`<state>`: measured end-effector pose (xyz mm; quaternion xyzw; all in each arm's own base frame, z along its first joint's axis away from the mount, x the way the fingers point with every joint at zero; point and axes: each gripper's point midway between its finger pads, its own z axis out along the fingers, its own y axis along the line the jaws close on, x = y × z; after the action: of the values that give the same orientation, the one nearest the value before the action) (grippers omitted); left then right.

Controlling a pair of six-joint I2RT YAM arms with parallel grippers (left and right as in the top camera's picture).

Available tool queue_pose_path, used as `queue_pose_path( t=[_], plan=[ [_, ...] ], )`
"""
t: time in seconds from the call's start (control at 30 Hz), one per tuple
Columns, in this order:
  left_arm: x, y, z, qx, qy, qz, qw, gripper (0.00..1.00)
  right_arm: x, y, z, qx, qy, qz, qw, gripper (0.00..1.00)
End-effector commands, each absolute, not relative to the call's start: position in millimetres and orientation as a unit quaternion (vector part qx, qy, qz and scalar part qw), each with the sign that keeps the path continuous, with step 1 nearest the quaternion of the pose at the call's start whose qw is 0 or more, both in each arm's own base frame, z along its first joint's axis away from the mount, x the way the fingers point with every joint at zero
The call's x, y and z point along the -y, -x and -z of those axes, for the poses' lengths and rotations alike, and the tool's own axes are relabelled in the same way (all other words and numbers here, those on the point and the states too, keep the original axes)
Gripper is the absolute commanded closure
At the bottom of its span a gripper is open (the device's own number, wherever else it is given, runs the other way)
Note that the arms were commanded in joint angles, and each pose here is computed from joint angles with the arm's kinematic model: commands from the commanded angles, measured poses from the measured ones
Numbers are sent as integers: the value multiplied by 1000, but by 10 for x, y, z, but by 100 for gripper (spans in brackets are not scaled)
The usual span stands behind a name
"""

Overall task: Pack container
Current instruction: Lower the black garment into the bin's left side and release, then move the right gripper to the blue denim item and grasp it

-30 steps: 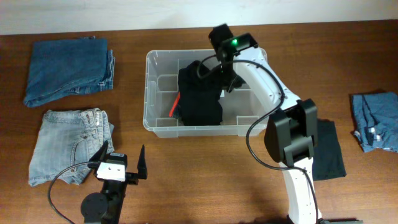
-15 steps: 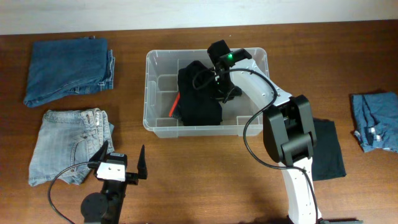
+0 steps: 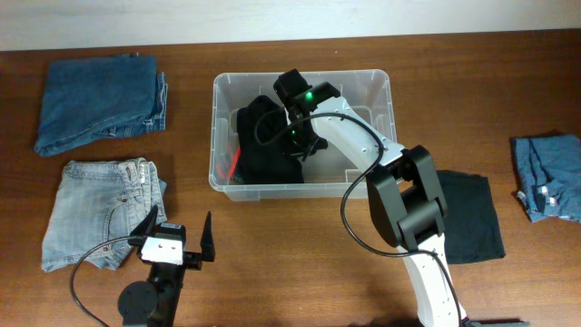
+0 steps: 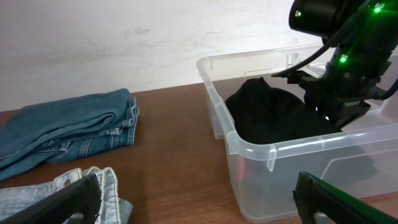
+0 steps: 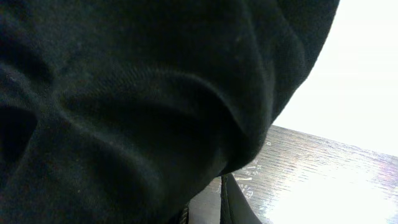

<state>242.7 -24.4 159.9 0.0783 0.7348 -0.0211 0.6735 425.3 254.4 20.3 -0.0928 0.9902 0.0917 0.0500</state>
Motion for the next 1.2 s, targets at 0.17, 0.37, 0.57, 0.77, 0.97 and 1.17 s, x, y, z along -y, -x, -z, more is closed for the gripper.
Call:
queue_pose_path(
  t=[0.17,0.37,0.57,0.77,0.97,1.17],
  plan=[
    [256,-2424,-1589,-734,-85,22,674,1,-2429,-4311,-258,-993,82,-62,61,79],
    [256,-2424,-1589,-734,-85,22,674,1,-2267,-4421,-837,-991,72,-41,101,66],
    [255,-2424,-1589,-734,-84,21,674,1,-2014,-4490,-1867,-981,60,-48,176,33],
    [256,-2424,-1589,-734,-85,22,674,1,-951,-4150,-2843,-977,-20,5,213,1],
    [255,-2424,-1589,-734,-84,21,674,1,-81,-3655,-3125,-976,-102,-19,190,1],
    [256,-2424,-1589,-734,-85,22,674,1,731,-3074,-2992,-964,-215,15,153,1]
  ],
)
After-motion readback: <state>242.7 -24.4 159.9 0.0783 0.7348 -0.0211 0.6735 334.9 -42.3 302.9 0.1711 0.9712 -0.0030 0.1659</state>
